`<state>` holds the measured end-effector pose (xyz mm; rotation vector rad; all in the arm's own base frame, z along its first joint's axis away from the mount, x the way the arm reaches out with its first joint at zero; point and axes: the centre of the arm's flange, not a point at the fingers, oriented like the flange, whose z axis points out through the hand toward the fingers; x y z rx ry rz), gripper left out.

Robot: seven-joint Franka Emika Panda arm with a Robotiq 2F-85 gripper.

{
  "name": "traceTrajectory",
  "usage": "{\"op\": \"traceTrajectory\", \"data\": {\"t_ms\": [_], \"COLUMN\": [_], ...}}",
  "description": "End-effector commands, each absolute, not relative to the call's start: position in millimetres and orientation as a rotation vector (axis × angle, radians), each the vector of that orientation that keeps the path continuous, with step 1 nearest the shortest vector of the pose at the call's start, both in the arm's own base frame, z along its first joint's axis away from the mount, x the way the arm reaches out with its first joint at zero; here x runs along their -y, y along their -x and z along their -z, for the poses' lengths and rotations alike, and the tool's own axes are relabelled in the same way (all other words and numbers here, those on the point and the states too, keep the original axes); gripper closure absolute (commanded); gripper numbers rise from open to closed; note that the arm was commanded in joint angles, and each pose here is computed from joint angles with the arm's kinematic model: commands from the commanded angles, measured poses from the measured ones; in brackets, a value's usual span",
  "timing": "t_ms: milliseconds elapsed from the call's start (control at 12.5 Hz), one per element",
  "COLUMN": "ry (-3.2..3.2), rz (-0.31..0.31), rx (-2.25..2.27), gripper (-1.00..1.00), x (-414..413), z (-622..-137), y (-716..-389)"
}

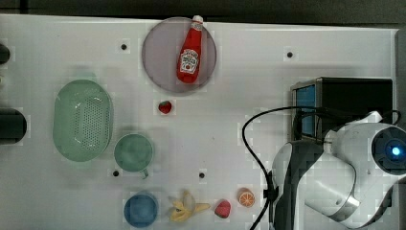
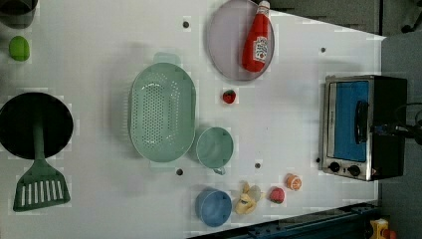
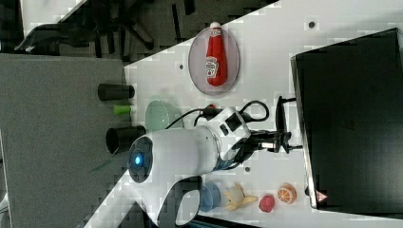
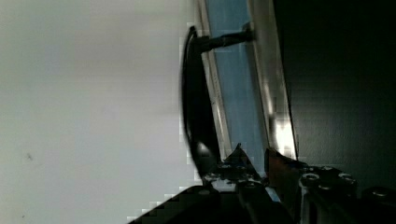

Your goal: Flap open oven.

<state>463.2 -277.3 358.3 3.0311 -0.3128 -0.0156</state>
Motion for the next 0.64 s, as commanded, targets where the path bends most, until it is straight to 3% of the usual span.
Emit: {"op": "traceTrajectory", "data": {"t_ms": [80, 320, 640], "ry": [-3.022, -3.023, -3.017], "rz": [-0.021, 0.014, 0.004], "rx": [0.191, 0.174, 0.139], "gripper": [0.65, 0.65, 0.65], "x": [270, 265, 255], "z": [-352, -333, -317], "y": [-473, -473, -477]}}
